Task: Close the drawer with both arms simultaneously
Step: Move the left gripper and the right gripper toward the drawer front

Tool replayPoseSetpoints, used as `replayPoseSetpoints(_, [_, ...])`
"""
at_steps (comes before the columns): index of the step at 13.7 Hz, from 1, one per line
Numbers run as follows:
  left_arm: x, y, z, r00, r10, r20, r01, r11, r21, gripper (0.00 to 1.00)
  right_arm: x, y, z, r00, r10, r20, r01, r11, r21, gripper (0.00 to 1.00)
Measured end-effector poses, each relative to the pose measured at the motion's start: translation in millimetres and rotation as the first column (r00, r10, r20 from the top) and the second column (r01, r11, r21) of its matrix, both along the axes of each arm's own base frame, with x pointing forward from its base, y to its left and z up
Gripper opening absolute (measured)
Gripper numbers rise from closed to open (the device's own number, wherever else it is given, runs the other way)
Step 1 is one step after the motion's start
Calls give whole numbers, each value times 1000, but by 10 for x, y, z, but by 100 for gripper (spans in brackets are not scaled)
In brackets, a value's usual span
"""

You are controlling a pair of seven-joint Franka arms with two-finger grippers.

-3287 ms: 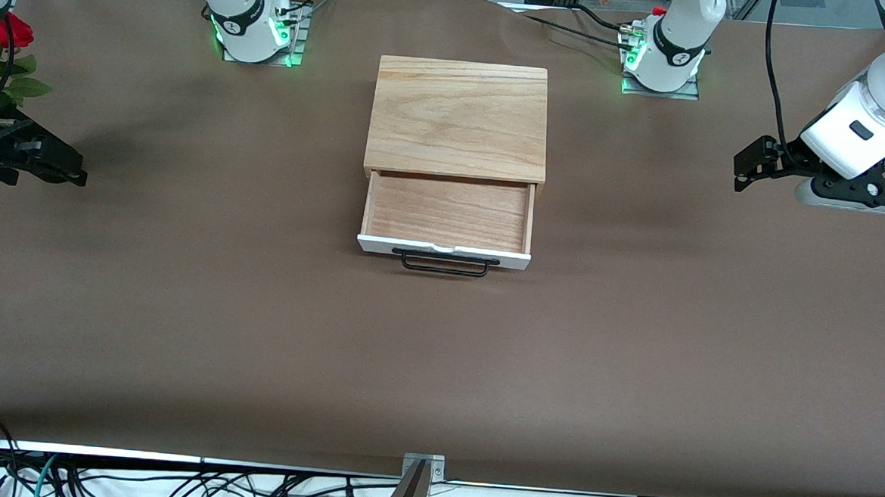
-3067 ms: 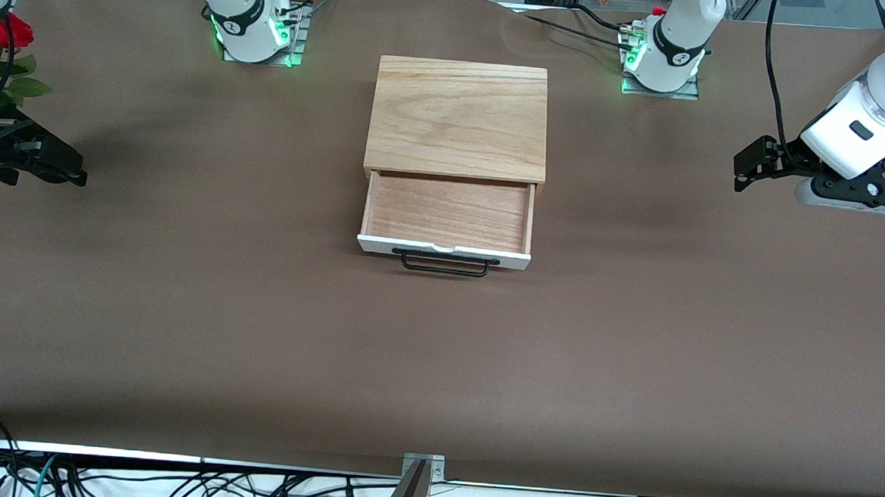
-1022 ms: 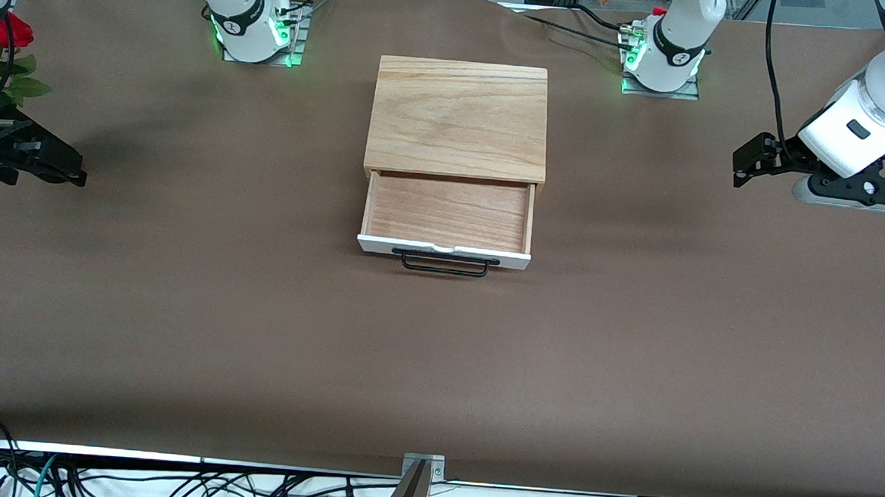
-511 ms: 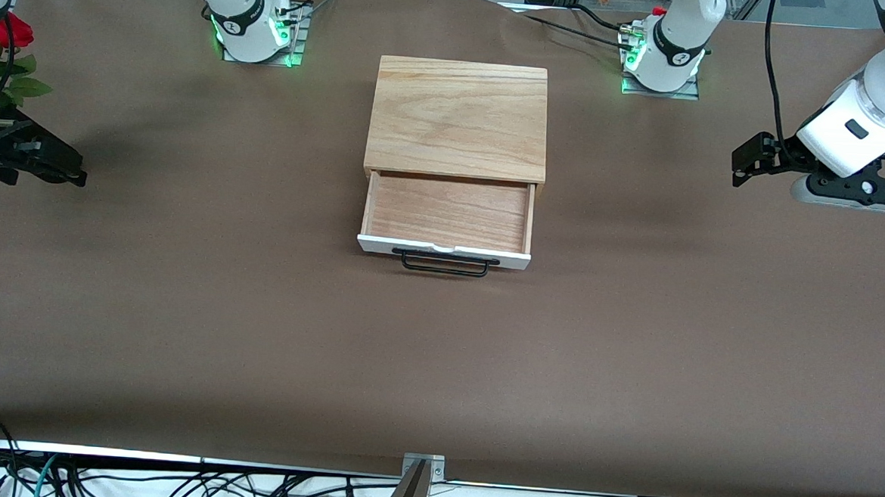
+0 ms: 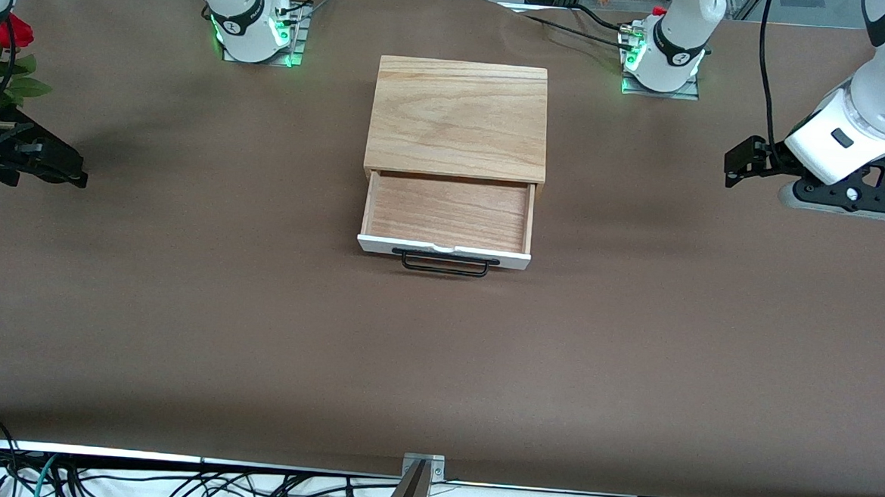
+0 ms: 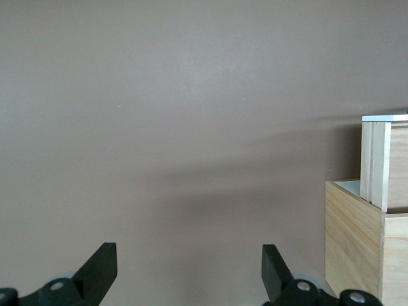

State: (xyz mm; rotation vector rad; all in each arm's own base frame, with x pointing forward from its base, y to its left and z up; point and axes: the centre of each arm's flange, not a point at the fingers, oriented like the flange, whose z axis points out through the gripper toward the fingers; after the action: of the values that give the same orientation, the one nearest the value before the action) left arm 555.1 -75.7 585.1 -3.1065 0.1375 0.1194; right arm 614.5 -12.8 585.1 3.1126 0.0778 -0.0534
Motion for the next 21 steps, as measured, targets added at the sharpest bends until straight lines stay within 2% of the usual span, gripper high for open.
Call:
replayPoseSetpoints(3, [9, -8, -23, 1000, -2, -4, 2, 1000, 0, 100, 64, 27, -103, 1000, 0, -3, 0, 1000, 23, 100])
replayPoseSetpoints(5, [9, -33, -30, 1000, -5, -6, 5, 1000, -5, 100, 123, 112, -225, 1000, -1, -14, 2, 996, 88, 100])
replayPoseSetpoints(7, [19, -132, -84, 1000, -5, -26, 3, 997, -73, 100, 214, 219, -358, 1000, 3, -10, -2, 990, 138, 100])
replayPoseSetpoints(9, [61, -240, -199, 998, -10, -54, 3, 991, -131, 100, 309, 412, -531, 1000, 28, -8, -26, 988, 150, 100])
replayPoseSetpoints(11, [141, -407, -347, 996, -35, -76, 23, 988, -149, 100, 425, 811, -751, 997, 82, 12, -82, 985, 154, 100])
replayPoseSetpoints(13, [314, -704, -550, 994, -80, -80, 66, 985, -162, 100, 511, 1267, -964, 990, 136, 44, -141, 978, 155, 100])
replayPoseSetpoints(15, [572, -1052, -822, 992, -116, -44, 105, 977, -187, 100, 558, 1690, -1172, 980, 183, 74, -193, 969, 157, 100])
replayPoseSetpoints(18, [923, -1353, -1286, 997, -76, 16, 78, 946, -314, 100, 593, 2243, -1477, 964, 235, 122, -254, 952, 169, 100])
replayPoseSetpoints(21, [1121, -1570, -1667, 999, -10, 50, 30, 905, -424, 100, 595, 2681, -1800, 963, 226, 147, -258, 932, 256, 100])
